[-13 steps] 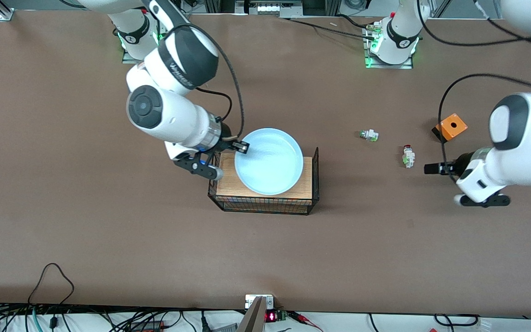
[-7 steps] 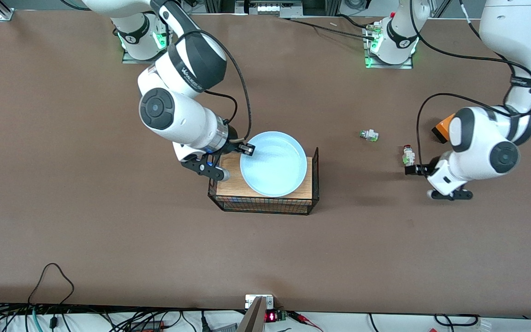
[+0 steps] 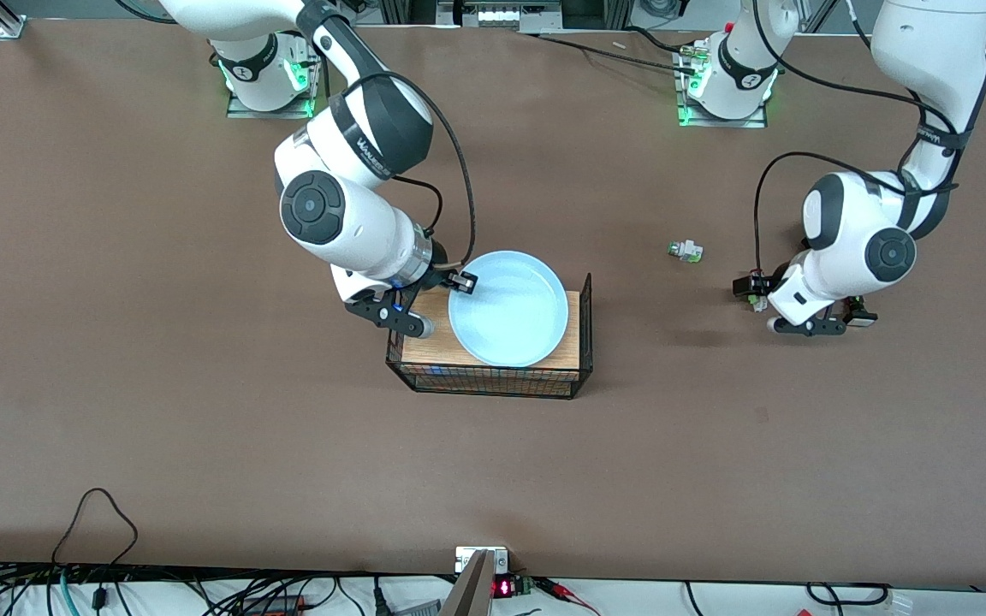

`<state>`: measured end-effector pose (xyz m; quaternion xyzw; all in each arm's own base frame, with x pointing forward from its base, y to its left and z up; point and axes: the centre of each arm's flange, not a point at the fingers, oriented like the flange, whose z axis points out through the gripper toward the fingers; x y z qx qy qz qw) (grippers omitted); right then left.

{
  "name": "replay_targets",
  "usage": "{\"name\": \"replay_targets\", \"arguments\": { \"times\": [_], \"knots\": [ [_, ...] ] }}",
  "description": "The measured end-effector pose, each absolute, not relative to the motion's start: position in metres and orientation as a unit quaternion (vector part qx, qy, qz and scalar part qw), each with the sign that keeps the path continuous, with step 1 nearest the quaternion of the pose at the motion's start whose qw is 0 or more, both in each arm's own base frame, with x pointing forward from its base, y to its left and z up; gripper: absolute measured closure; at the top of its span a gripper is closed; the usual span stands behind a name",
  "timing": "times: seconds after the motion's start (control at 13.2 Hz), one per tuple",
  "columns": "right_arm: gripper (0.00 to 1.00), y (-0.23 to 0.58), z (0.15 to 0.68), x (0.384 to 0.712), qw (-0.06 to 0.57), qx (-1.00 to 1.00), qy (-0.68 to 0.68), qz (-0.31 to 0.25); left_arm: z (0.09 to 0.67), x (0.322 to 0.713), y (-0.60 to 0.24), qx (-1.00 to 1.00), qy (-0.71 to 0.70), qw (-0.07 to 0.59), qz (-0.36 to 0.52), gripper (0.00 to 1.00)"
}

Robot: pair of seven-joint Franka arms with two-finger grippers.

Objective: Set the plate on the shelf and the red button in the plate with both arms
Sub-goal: 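Lower the plate into the basket while the left gripper grasps the button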

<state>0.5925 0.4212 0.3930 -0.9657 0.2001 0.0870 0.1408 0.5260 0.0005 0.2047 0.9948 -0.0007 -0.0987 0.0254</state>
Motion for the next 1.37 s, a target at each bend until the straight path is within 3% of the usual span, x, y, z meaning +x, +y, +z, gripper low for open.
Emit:
{"name": "replay_targets", "arguments": {
  "times": [0.53,0.68,0.99,1.06,1.14,1.37],
  "knots": [
    [0.97,0.429,0.365,0.587,0.137,-0.967,0.2,0.081,0.181,0.506,0.003,0.996,-0.004,0.023,-0.082,0.0],
    [0.97,0.431,0.351,0.585,0.134,-0.968,0.198,0.07,0.176,0.505,0.006,0.996,-0.003,0.023,-0.085,0.04],
    [0.93,0.43,0.346,0.585,0.134,-0.968,0.201,0.067,0.174,0.505,0.012,0.996,0.002,0.024,-0.087,0.52],
    [0.86,0.429,0.346,0.586,0.135,-0.968,0.201,0.066,0.175,0.505,0.012,0.996,0.002,0.024,-0.086,0.62],
    [0.79,0.429,0.347,0.586,0.136,-0.968,0.201,0.065,0.176,0.507,0.012,0.996,0.002,0.024,-0.083,0.66],
    [0.74,0.431,0.353,0.588,0.146,-0.966,0.205,0.064,0.194,0.522,0.011,0.995,0.0,0.027,-0.096,0.66]
  ]
}}
